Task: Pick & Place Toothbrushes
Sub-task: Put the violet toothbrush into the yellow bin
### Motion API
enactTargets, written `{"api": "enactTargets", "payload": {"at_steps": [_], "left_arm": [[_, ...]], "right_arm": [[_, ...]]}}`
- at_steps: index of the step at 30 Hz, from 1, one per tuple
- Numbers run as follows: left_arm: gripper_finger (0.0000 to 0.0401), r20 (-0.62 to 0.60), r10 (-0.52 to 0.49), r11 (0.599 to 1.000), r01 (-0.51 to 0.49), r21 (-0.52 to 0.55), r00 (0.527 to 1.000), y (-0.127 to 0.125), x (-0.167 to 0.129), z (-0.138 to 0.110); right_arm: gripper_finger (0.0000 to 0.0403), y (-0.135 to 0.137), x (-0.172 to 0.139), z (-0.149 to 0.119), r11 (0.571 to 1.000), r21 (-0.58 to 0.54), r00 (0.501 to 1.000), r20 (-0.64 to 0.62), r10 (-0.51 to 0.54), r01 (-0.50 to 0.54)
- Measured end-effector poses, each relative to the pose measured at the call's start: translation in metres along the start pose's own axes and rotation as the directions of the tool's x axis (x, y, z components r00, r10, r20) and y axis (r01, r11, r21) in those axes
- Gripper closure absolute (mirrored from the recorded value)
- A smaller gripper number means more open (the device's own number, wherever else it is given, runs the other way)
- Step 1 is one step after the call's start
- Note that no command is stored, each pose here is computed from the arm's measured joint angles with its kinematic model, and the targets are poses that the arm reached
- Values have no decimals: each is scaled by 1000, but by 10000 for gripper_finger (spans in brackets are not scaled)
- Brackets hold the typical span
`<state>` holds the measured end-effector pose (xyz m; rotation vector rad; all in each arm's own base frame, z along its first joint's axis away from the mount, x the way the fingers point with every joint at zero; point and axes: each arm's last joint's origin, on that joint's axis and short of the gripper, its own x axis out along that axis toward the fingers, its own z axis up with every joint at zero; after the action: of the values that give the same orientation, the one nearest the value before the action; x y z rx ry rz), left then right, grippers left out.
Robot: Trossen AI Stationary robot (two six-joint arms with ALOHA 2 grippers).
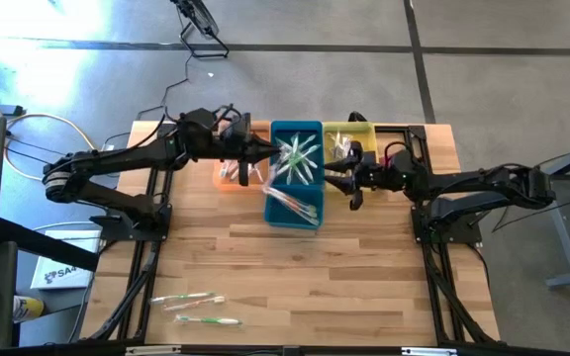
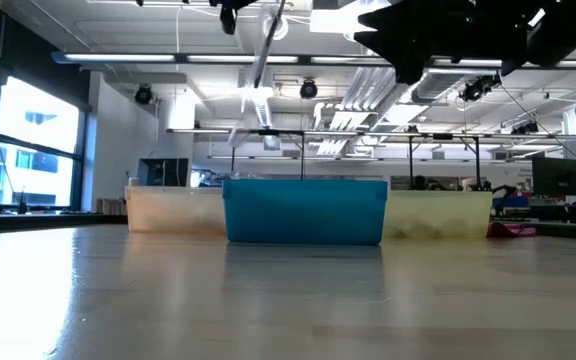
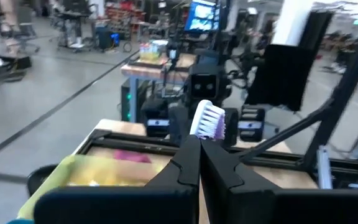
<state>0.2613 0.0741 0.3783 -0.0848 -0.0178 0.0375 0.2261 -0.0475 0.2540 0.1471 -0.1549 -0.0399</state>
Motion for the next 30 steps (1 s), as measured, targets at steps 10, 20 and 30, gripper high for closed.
{"api": "enactTargets", "payload": {"at_steps": [10,20,30], "left_arm": [[400,25,-41,999,41,15,999,0,1,2],[401,23,-41,999,41,15,999,0,1,2],[401,24,-41,999,40,15,999,0,1,2]], "right_arm": [[164,2,46,-15,1000,-17,1000,-19,23,-23],[166,-3,102,-32,999,-31,997,-72,32,-35],[166,-9,115,-47,1000,-18,991,-131,11,-13]]}}
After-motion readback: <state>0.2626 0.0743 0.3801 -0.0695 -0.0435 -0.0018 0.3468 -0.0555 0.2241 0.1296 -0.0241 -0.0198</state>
